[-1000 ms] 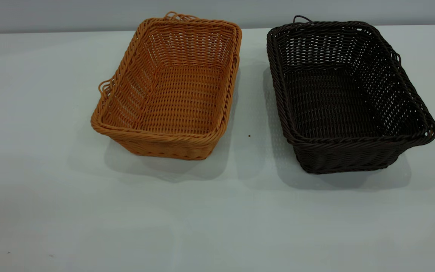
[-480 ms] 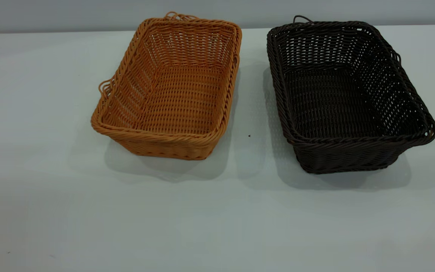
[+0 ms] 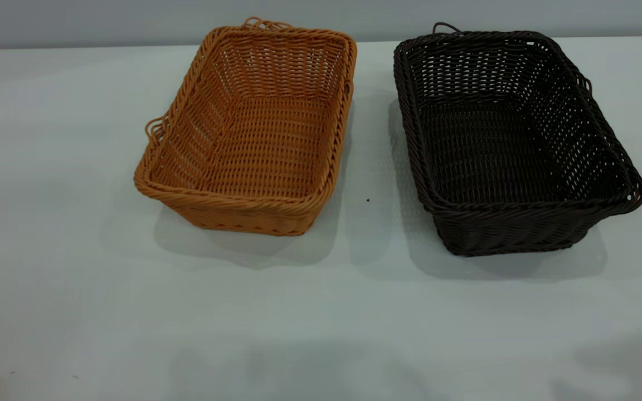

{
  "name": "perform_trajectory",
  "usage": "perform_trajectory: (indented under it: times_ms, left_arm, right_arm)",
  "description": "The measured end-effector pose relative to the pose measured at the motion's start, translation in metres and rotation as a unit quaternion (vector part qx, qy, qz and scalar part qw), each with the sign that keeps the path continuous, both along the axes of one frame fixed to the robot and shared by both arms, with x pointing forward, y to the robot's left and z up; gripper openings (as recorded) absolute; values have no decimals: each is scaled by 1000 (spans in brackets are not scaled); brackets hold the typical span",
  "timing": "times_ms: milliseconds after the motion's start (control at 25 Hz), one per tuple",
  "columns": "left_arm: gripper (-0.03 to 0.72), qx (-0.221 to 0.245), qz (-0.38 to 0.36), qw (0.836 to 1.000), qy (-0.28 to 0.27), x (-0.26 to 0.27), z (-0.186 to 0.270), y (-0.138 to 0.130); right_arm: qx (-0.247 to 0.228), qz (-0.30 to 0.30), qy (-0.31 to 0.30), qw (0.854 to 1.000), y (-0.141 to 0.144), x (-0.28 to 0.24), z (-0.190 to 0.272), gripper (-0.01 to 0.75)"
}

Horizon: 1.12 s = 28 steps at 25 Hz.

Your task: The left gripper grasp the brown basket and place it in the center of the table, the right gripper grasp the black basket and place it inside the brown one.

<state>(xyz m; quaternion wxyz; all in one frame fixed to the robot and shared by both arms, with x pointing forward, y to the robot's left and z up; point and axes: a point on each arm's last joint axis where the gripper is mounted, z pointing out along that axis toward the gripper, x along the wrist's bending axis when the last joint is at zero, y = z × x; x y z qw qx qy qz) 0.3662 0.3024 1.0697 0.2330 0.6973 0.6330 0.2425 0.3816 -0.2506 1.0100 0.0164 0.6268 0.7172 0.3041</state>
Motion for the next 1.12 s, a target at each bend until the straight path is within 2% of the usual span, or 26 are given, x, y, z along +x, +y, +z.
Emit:
perform_trajectory:
  times_ms: [160, 360, 520, 600, 720, 840, 920, 1120]
  left_arm:
    - [554, -17, -23, 1000, -11, 33, -5, -4]
    - [554, -22, -41, 999, 1, 60, -14, -6]
    - [554, -21, -47, 999, 19, 71, -20, -6]
    - [554, -15, -54, 998, 18, 74, -20, -5]
    - [554, -7, -63, 998, 9, 77, -16, -5]
    - [554, -5, -64, 998, 2, 78, -12, -5]
    - [554, -4, -64, 998, 0, 79, -12, -5]
    - [554, -5, -64, 998, 0, 79, -12, -5]
  right_arm:
    - [25, 19, 70, 997, 17, 39, -27, 600]
    - [51, 30, 159, 986, 58, 74, -62, 594]
    - [93, -52, 234, 966, 76, 94, -91, 594]
    - [120, -110, 273, 948, 80, 100, -107, 594]
    - [169, -210, 322, 908, 84, 108, -129, 594]
    - [213, -314, 338, 861, 85, 120, -147, 594]
    - [232, -366, 337, 836, 85, 126, -157, 594]
    - [228, -429, 333, 808, 80, 130, -174, 594]
